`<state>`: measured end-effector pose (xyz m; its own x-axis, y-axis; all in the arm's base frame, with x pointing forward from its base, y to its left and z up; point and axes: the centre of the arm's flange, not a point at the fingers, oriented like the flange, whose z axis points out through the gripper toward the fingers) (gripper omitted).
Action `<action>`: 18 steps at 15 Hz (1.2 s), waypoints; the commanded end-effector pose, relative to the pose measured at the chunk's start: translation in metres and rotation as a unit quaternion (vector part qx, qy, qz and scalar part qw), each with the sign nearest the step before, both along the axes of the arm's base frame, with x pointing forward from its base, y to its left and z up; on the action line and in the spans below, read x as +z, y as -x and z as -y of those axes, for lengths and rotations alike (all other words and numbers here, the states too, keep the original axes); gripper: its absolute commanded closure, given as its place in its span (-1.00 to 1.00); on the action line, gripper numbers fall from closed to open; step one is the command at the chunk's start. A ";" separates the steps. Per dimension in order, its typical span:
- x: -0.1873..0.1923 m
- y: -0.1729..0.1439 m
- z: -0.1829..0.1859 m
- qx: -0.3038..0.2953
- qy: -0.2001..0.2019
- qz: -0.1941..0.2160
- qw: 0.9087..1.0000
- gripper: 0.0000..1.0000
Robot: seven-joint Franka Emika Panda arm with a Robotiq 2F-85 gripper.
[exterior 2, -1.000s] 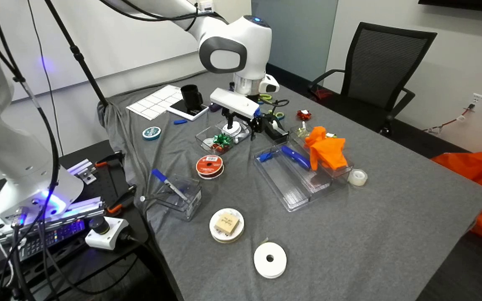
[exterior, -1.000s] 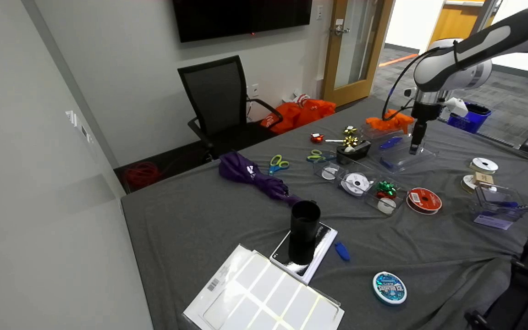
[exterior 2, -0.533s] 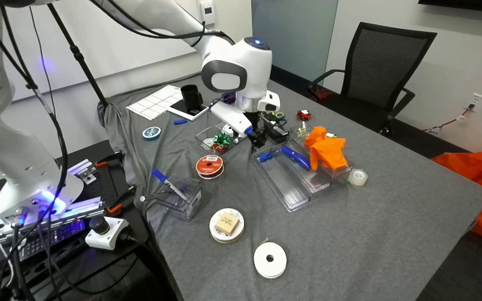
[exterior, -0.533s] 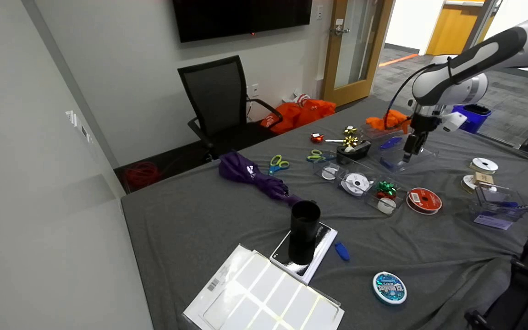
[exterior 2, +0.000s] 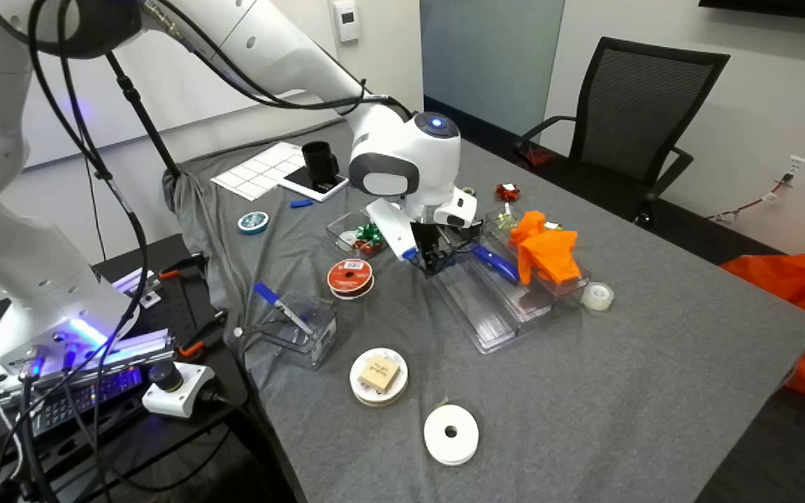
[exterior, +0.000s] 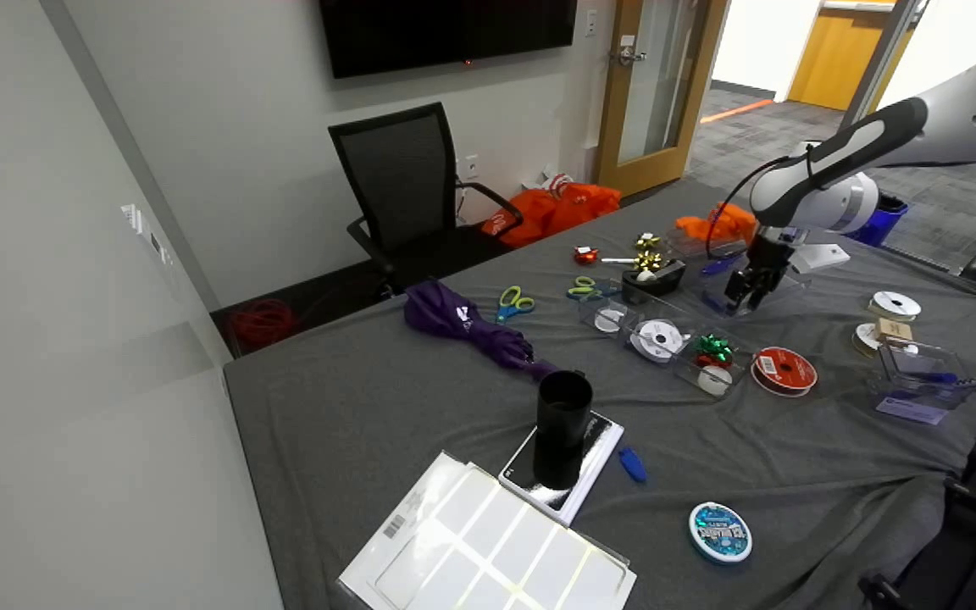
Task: Remove the blue marker from the container on the back left side of the table and put it in the container at the front.
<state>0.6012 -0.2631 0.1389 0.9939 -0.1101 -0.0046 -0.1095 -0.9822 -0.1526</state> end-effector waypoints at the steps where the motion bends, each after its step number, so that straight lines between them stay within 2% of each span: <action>1: -0.009 -0.007 0.005 -0.032 -0.003 0.018 0.999 0.11; 7: -0.009 -0.009 0.006 -0.050 0.001 0.036 0.998 0.94; 13: -0.012 -0.038 0.013 -0.099 0.009 0.046 0.994 1.00; 18: -0.017 -0.066 0.017 -0.152 0.008 0.059 0.987 1.00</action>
